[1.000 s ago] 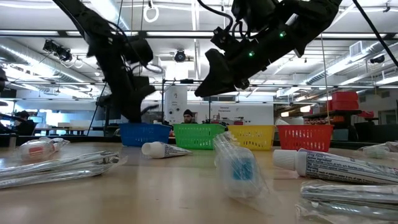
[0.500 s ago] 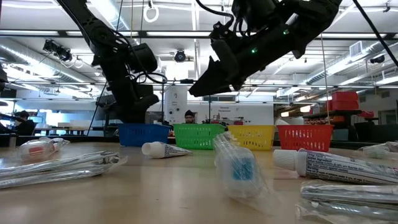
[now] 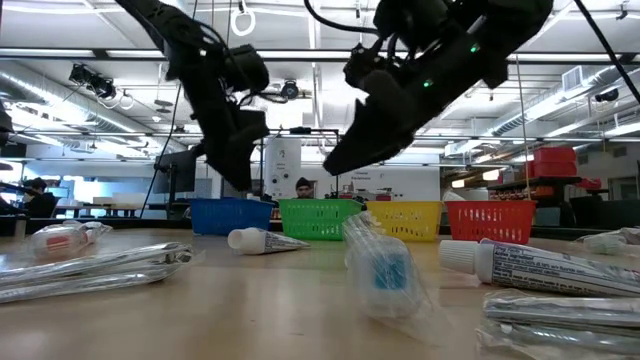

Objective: Pick & Place Travel size toiletries
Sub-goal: Put the left silver nail cutter into the green bin

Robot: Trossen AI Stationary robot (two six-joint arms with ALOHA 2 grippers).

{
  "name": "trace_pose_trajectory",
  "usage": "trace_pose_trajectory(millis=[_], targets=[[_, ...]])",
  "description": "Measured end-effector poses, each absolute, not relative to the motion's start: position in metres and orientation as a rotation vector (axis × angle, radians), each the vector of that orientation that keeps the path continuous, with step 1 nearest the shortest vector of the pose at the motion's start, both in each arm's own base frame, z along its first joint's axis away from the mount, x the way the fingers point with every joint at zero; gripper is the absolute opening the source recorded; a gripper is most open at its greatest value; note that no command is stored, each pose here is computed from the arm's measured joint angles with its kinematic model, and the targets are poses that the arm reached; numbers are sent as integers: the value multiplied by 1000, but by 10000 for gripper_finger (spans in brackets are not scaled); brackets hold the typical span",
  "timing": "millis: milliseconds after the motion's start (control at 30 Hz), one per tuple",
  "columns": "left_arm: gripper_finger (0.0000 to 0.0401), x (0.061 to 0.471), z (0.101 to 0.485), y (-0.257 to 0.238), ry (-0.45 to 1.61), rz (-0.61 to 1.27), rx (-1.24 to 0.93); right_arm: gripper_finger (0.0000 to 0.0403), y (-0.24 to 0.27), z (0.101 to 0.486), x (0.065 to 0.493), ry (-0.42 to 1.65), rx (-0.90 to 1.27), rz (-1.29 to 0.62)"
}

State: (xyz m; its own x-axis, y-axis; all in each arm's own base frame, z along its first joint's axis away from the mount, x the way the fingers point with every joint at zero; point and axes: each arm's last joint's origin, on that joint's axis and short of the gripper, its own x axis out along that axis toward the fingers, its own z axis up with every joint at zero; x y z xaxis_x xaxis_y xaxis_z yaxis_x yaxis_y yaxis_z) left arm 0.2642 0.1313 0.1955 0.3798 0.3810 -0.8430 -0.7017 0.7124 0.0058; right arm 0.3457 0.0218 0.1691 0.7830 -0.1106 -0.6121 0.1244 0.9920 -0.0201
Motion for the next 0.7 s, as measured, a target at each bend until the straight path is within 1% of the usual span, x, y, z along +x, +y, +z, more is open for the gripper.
trace_pose_trajectory(millis=[200,300,500,700], targets=[[109,276,212,107,895,707,-287,202,35,184,322,783,111,-142],[109,276,222,92,859,694,-265,204,42,191,315,796,136,-135],[109,276,241,55,791,581,-256,206,52,194,311,794,158,-118],[109,279,243,15,769,492,-311,201,58,194,310,793,202,-121]])
